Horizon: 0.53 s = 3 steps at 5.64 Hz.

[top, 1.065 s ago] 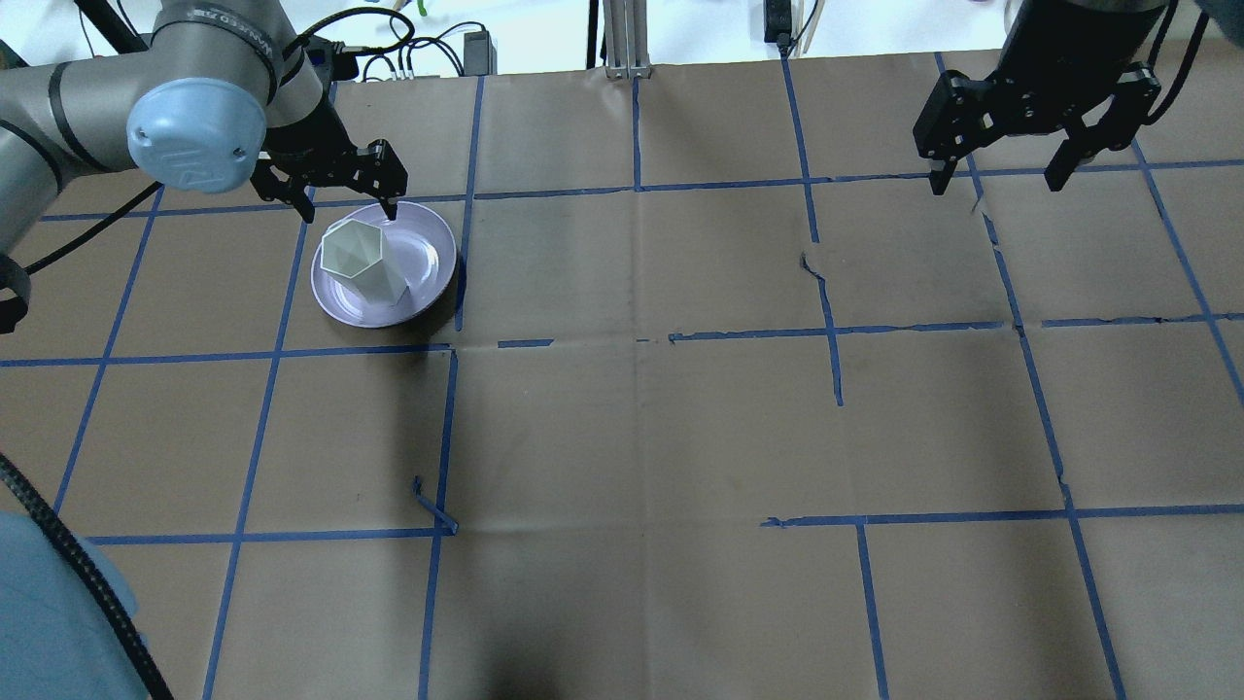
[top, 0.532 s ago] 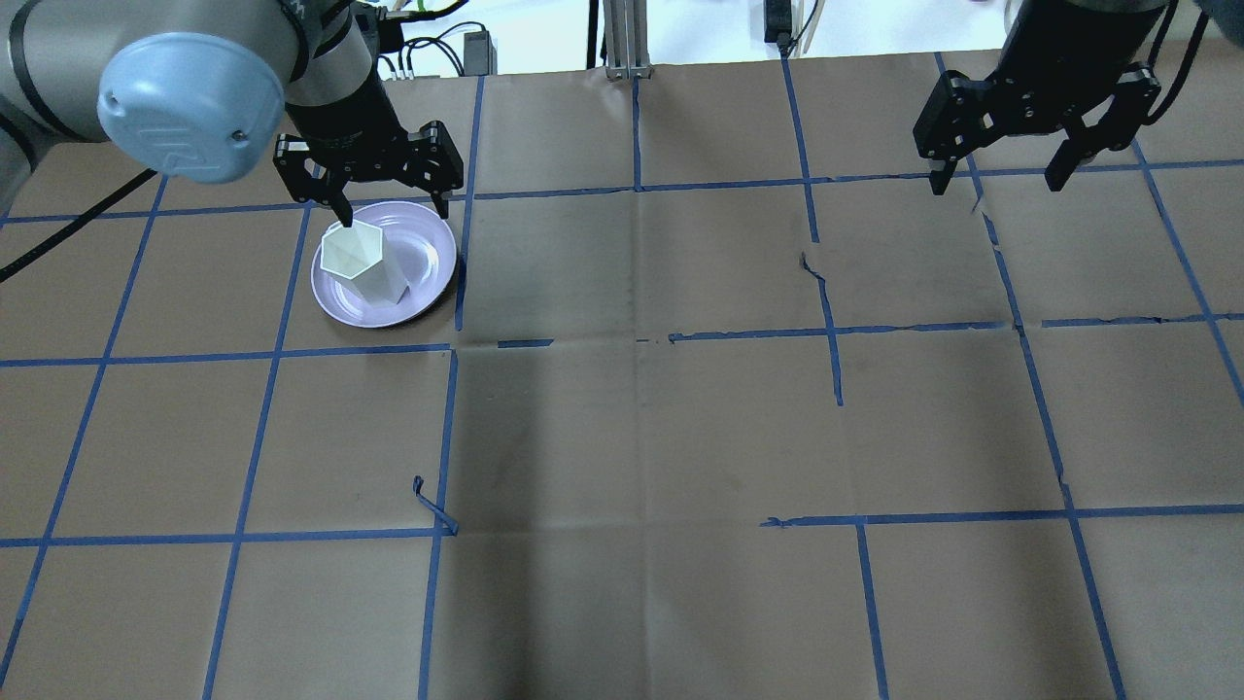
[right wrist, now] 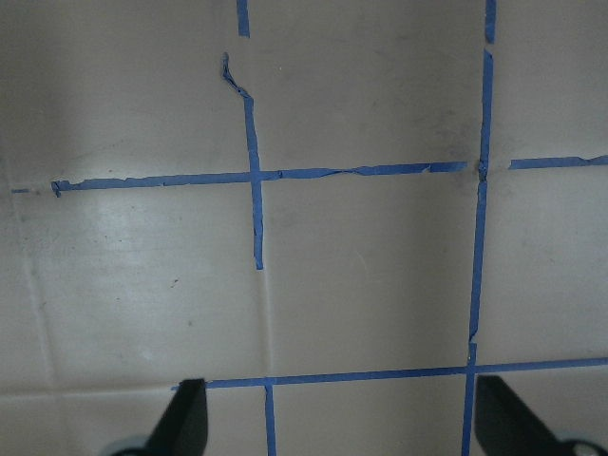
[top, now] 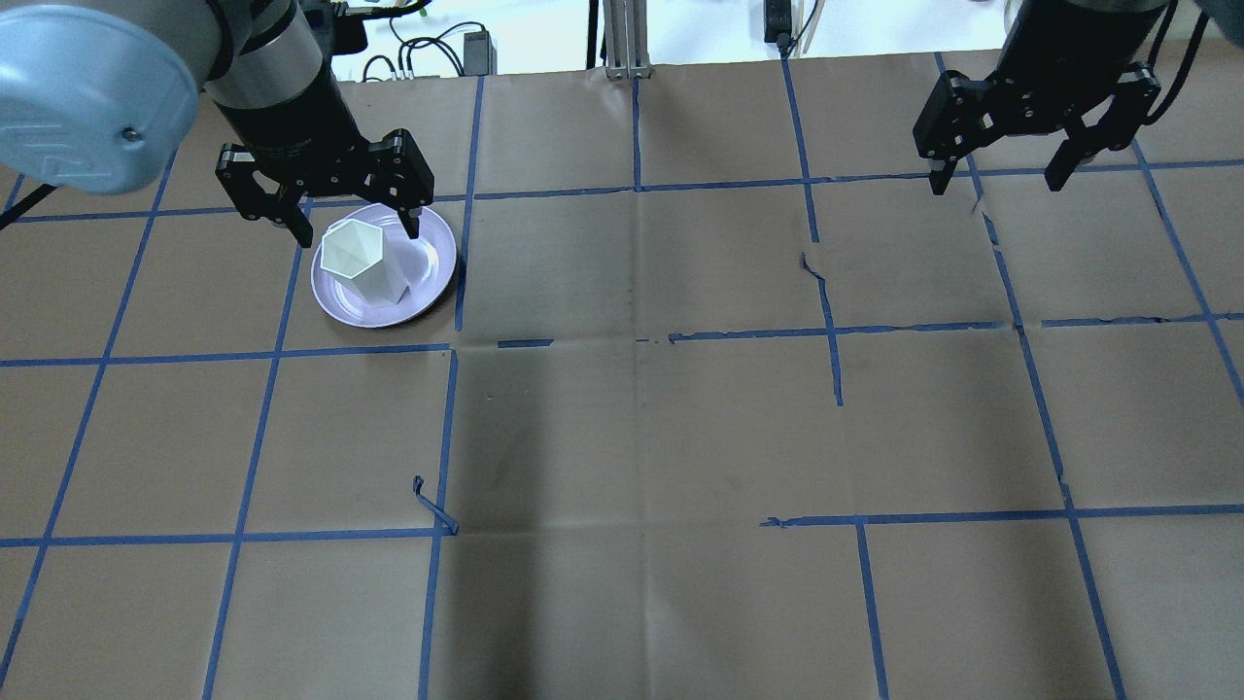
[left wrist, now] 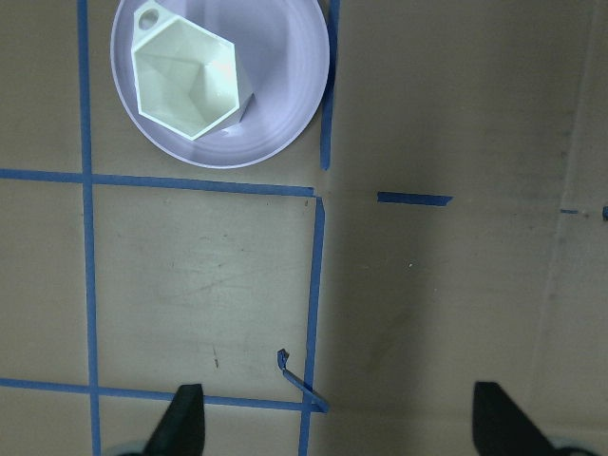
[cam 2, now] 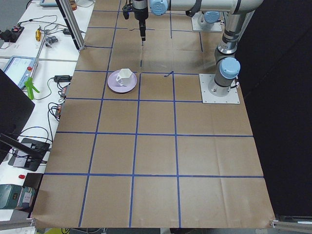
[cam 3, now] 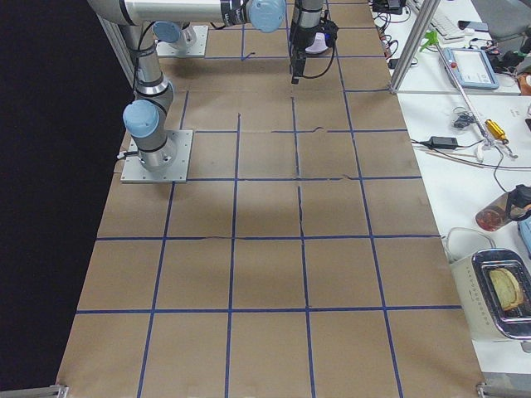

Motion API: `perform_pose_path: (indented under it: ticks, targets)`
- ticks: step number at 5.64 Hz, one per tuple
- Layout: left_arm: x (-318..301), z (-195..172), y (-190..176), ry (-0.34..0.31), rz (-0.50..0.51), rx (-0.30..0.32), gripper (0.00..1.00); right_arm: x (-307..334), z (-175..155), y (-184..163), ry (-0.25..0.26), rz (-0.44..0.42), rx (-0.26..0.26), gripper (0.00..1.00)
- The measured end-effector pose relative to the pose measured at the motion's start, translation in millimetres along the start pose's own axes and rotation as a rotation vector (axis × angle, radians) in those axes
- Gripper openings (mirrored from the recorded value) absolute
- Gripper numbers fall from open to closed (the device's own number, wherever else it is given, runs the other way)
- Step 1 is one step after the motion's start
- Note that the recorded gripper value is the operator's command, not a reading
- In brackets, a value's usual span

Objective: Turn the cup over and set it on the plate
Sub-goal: 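Raise the open left gripper away from the mug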

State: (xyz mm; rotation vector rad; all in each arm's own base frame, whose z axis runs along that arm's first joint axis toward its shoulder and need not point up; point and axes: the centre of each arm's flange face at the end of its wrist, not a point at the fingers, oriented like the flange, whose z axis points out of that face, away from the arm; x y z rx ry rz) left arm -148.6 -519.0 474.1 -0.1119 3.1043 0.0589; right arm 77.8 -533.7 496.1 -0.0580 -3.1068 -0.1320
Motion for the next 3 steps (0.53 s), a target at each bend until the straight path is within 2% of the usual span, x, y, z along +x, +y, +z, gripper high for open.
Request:
perform_pose_path:
  ticks: [3]
  targets:
    - [0.9, -5.6, 4.5, 0.02, 0.001, 0.007, 1.0, 0.0, 0.0, 0.0, 0.0, 0.0, 0.0, 1.0]
